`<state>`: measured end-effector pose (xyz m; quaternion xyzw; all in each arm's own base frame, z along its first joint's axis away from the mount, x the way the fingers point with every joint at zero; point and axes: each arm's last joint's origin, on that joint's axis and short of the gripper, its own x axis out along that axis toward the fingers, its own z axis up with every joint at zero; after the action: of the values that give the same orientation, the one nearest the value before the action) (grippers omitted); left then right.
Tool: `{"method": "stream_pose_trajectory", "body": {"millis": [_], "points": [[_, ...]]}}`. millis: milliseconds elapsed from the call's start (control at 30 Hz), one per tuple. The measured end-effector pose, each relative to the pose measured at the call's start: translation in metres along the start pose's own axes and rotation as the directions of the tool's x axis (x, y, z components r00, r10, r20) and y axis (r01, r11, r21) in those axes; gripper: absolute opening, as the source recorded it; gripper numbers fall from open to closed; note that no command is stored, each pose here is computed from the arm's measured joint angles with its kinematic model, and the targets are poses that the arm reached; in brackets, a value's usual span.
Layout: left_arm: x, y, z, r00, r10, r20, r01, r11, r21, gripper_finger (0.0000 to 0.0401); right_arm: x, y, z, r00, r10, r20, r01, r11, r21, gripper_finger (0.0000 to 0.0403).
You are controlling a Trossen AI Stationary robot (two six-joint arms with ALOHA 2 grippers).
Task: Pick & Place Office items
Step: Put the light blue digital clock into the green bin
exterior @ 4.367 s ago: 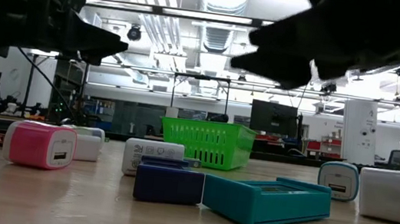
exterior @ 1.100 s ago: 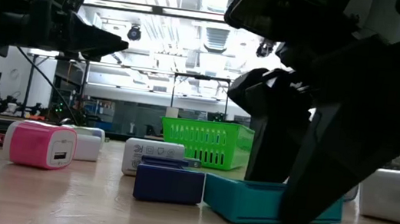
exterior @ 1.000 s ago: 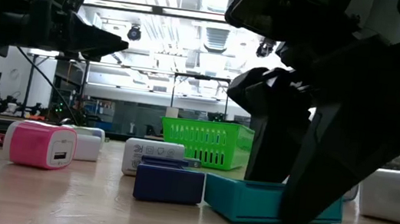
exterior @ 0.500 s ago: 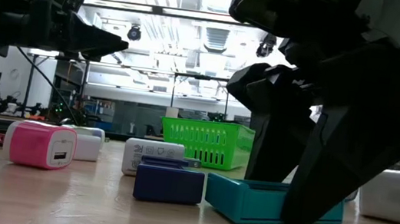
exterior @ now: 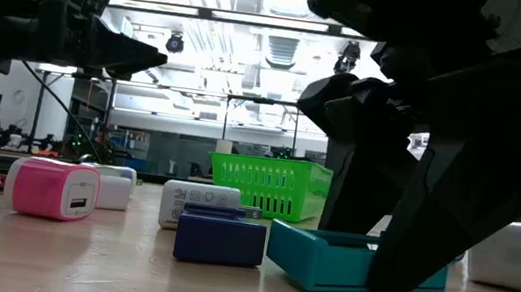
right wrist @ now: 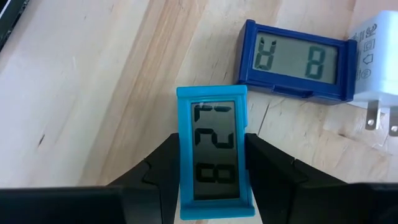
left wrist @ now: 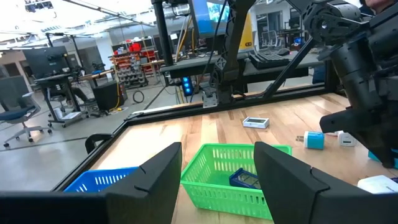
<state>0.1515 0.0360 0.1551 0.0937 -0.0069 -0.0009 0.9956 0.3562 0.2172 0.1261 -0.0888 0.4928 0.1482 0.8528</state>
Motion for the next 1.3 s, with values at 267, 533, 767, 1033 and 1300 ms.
{"method": "stream_pose_trajectory", "body": {"millis": [267, 533, 767, 1033, 1300], "points": [[0.000, 0.000, 0.000, 1.000, 0.000, 0.000, 0.000, 1.000, 0.000, 0.0204, 0.000, 0.004, 0.006, 0.996, -0.021, 0.082, 0.024, 0.999, -0.034, 0.0144], [0.000, 0.000, 0.000, 1.000, 0.000, 0.000, 0.000, 1.000, 0.000, 0.0204, 0.001, 0.003, 0.008, 0.989, -0.061, 0.135, 0.069, 0.996, -0.057, 0.0144], [0.000, 0.000, 0.000, 1.000, -0.001, 0.000, 0.001, 1.000, 0.000, 0.0204, -0.001, 0.003, 0.016, 0.966, -0.113, 0.232, 0.136, 0.987, -0.087, 0.0144], [0.000, 0.000, 0.000, 1.000, -0.001, 0.000, 0.001, 1.000, 0.000, 0.0204, -0.003, -0.008, 0.030, 0.906, -0.138, 0.401, 0.204, 0.971, -0.125, 0.0144], [0.000, 0.000, 0.000, 1.000, -0.001, 0.000, 0.001, 1.000, -0.001, 0.0204, -0.002, -0.029, 0.030, 0.778, -0.117, 0.617, 0.237, 0.965, -0.115, 0.0143]]}}
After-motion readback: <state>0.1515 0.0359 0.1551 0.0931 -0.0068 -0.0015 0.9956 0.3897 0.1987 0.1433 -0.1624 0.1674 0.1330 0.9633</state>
